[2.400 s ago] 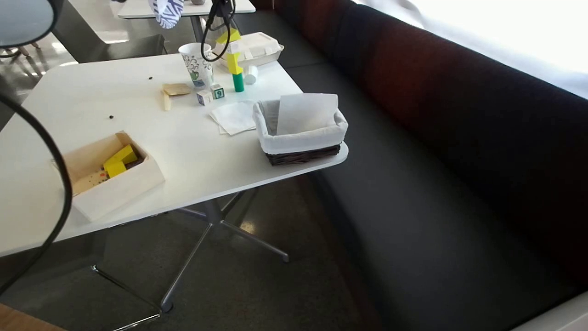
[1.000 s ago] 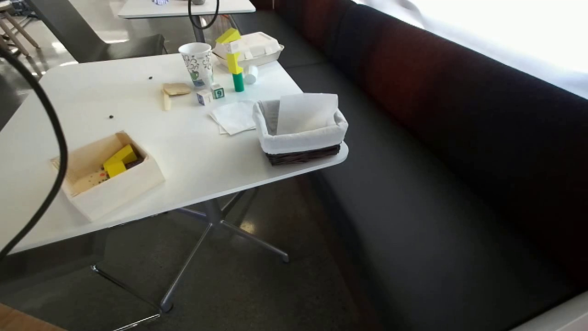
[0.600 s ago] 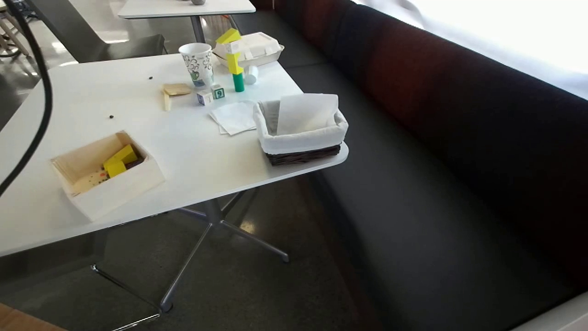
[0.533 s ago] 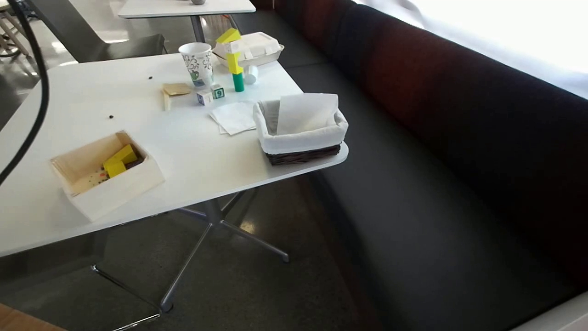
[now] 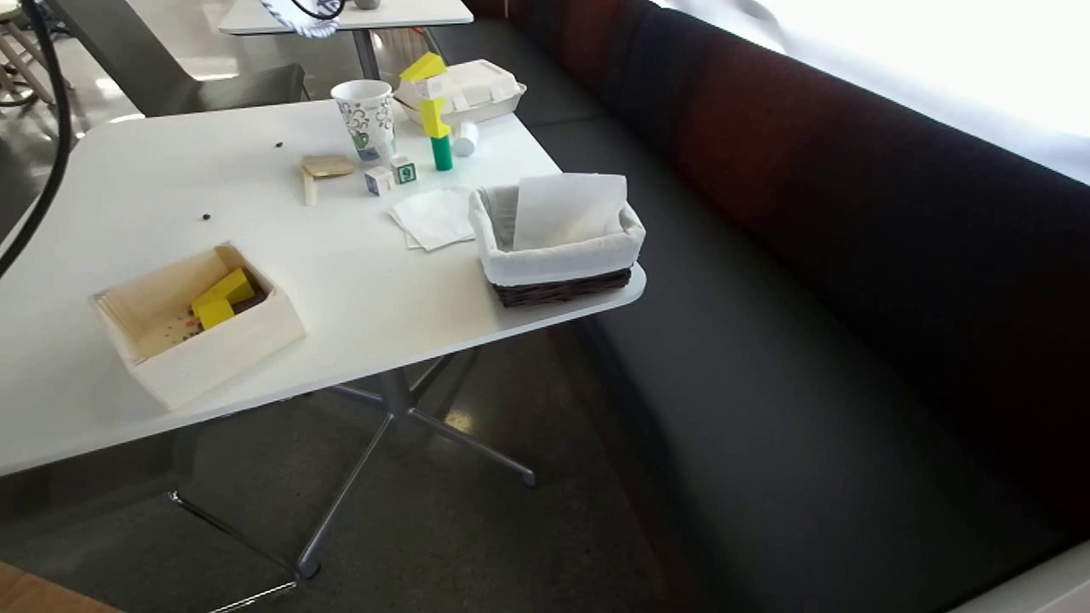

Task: Pour the contents in the bowl into the coffee cup.

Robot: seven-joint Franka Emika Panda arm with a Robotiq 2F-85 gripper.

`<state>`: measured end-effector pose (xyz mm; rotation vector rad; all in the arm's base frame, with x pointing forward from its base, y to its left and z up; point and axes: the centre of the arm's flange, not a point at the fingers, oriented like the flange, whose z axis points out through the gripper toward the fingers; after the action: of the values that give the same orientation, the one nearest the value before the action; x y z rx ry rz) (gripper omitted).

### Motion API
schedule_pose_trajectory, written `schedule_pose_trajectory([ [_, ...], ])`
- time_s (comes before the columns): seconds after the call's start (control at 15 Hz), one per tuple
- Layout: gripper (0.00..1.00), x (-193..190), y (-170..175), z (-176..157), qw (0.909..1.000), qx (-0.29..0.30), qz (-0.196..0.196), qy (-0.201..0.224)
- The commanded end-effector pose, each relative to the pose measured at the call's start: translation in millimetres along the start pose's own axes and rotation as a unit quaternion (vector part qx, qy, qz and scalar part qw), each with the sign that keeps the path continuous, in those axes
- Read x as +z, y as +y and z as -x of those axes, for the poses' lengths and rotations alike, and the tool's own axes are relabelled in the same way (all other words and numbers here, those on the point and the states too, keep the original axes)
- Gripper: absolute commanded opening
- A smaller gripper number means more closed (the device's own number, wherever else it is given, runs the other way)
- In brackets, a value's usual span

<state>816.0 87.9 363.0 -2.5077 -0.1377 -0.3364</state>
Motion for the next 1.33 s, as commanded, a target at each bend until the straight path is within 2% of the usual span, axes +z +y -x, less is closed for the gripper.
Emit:
schedule_pose_trajectory([
  [0.0, 0.06, 12, 3, 1, 0.9999, 0.004, 0.015, 0.004],
  [0.13, 0.06, 24, 6, 3, 0.9996, 0.007, 0.025, 0.006],
  [0.33, 0.06, 20, 8, 2, 0.9995, 0.009, 0.028, 0.008],
  [0.4, 0.02, 20, 8, 2, 0.9995, 0.009, 0.028, 0.009],
  [0.67, 0.02, 38, 5, 0, 0.9914, 0.015, 0.123, -0.040],
  [0.93, 0.02, 68, -14, 4, 0.9744, 0.013, 0.213, -0.070],
  [1.13, 0.02, 88, -30, 8, 0.9550, 0.007, 0.286, -0.077],
  [1.27, 0.02, 102, -35, 11, 0.9390, -0.001, 0.335, -0.077],
])
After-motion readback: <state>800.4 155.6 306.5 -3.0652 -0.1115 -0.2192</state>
